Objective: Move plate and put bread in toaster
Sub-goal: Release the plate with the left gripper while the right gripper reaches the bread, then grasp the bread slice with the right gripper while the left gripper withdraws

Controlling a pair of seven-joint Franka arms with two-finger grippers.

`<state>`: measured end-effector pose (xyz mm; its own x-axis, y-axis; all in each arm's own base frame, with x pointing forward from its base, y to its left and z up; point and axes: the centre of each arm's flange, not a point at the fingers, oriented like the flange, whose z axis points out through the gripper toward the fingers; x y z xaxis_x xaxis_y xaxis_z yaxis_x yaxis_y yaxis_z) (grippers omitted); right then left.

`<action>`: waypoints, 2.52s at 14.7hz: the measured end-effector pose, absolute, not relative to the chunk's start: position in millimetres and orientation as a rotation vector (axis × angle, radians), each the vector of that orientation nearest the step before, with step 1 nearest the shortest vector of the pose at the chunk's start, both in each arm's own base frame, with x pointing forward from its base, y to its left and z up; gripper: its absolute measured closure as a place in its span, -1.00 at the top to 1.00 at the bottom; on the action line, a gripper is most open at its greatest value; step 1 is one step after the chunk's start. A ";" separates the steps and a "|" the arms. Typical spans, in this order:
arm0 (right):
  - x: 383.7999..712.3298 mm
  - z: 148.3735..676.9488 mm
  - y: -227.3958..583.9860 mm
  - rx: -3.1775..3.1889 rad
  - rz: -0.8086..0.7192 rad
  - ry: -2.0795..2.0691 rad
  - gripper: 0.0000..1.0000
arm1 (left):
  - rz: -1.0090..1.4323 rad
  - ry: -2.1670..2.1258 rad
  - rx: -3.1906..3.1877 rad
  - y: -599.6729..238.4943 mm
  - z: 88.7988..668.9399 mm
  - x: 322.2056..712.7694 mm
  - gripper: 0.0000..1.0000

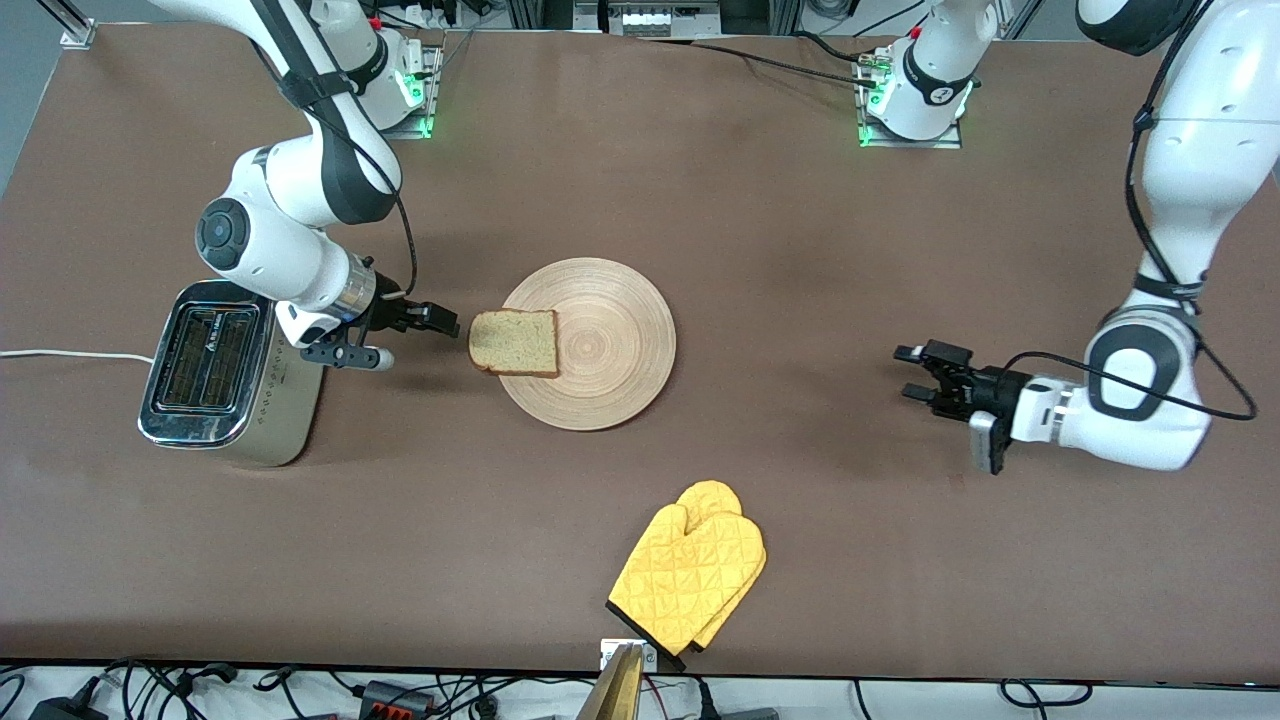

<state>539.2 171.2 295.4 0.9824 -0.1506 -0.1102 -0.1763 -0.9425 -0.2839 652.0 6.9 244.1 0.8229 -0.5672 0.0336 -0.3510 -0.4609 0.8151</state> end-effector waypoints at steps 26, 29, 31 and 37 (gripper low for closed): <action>522.7 204.8 216.0 -2.791 -0.025 0.220 0.89 | -0.250 -0.357 3.190 -73.5 524.0 584.4 1.00; 522.8 205.0 216.1 -2.791 -0.026 0.220 0.85 | -0.171 -0.330 3.227 -73.6 586.5 553.6 1.00; 522.8 205.0 216.1 -2.791 -0.026 0.220 0.76 | -0.087 -0.269 3.241 -71.0 617.4 547.8 1.00; 523.3 206.3 217.3 -2.788 -0.029 0.220 0.32 | -0.103 -0.059 3.232 -63.5 608.1 561.1 1.00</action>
